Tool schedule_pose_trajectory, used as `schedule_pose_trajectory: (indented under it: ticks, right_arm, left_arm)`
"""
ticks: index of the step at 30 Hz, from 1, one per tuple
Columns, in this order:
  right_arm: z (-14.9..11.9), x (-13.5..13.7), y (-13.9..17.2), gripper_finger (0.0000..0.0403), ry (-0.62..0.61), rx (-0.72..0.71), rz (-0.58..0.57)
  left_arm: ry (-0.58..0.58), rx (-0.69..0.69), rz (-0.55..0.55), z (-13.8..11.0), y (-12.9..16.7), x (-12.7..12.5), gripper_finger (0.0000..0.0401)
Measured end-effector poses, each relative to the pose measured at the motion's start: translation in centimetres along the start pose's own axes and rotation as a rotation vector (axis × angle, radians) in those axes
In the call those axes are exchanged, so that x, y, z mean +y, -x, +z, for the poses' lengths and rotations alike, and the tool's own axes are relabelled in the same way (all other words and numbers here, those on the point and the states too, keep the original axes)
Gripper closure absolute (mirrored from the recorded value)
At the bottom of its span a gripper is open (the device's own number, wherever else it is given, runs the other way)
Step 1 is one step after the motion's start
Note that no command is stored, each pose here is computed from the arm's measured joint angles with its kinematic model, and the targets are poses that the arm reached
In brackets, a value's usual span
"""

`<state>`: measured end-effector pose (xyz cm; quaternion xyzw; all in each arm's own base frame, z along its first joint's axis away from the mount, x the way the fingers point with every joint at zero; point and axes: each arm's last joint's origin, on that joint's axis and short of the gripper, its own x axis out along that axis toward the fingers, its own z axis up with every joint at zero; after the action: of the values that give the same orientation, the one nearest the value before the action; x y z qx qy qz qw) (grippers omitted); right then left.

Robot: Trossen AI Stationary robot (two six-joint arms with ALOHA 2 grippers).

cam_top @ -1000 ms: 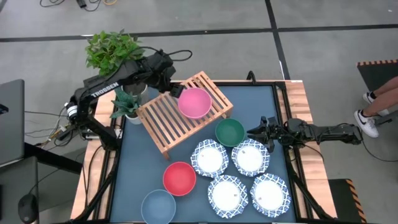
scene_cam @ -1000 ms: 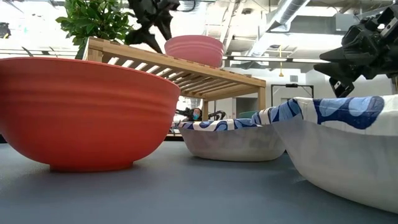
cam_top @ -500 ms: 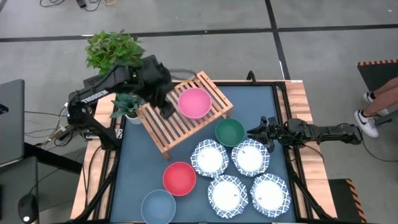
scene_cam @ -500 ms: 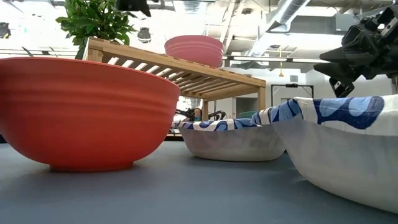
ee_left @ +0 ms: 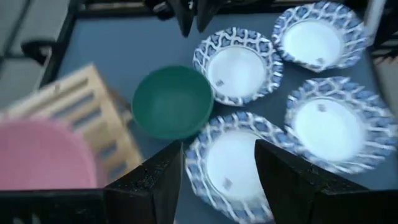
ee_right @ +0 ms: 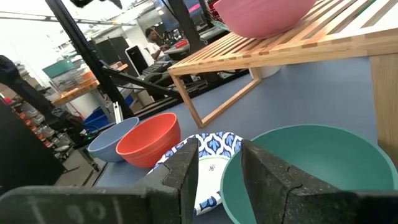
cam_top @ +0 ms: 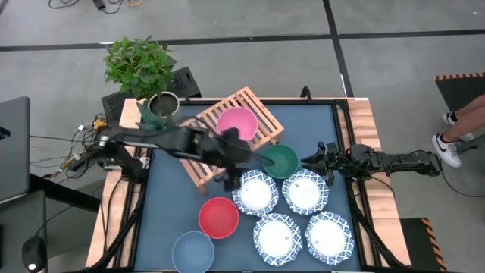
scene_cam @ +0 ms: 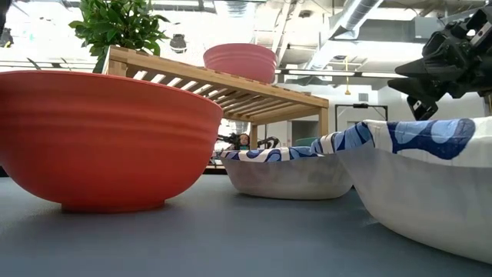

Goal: Place and stack bowls onto a shelf
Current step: Stack the green bowl on top of the pink bowl on the shelf

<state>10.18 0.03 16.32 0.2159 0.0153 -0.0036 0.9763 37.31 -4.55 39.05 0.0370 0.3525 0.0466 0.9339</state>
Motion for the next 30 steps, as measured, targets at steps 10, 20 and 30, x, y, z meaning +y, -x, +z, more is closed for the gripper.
schedule_pose_trajectory:
  ticks: [10, 20, 30]
  right_arm:
    - [0.0, 0.0, 0.0, 0.0259, 0.000, 0.002, -0.001]
    - [0.0, 0.0, 0.0, 0.0259, 0.000, 0.003, -0.001]
    - [0.0, 0.0, 0.0, 0.0259, 0.000, 0.004, 0.000]
  left_arm:
    - [-0.233, 0.104, 0.178, -1.7, -10.3, -1.1, 0.0216]
    - [-0.280, 0.154, 0.204, -3.3, -15.7, -0.5, 0.0216]
    - [-0.333, 0.080, 0.202, -3.0, -17.0, -1.4, 0.0216]
